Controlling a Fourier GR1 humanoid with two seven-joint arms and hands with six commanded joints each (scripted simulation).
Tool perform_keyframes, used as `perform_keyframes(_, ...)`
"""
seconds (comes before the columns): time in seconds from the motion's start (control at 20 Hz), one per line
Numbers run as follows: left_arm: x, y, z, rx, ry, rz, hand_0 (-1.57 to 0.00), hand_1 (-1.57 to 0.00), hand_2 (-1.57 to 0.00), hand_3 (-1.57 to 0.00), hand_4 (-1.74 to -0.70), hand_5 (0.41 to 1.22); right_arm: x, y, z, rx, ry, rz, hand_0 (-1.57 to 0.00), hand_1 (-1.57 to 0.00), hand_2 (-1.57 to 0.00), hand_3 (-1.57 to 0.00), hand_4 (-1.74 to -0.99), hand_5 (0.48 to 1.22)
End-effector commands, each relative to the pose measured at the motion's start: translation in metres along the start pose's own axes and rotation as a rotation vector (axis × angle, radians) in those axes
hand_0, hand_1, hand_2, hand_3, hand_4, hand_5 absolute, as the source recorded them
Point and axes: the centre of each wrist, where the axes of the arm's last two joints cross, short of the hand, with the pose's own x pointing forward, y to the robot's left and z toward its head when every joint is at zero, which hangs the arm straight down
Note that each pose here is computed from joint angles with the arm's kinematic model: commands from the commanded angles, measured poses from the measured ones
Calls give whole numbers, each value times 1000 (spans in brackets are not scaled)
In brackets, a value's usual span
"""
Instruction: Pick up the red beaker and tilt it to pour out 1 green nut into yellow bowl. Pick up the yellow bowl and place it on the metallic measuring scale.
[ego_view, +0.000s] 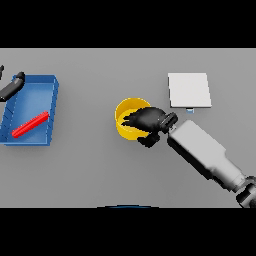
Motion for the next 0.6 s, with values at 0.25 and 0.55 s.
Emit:
perform_keyframes(0.25, 0, 1, 0, -9, -4, 0, 1, 1, 1, 1, -722, 696, -2, -3, 2, -1, -53, 14, -1150, -1121, -1010, -716, -1586, 1107)
perform_keyframes(0.55, 7, 2, -5, -10, 0, -11, 1, 1, 1, 1, -719, 697, -6, -2, 4, -33, -59, 25, -1461, -1453, -1264, -1218, -1699, 1191)
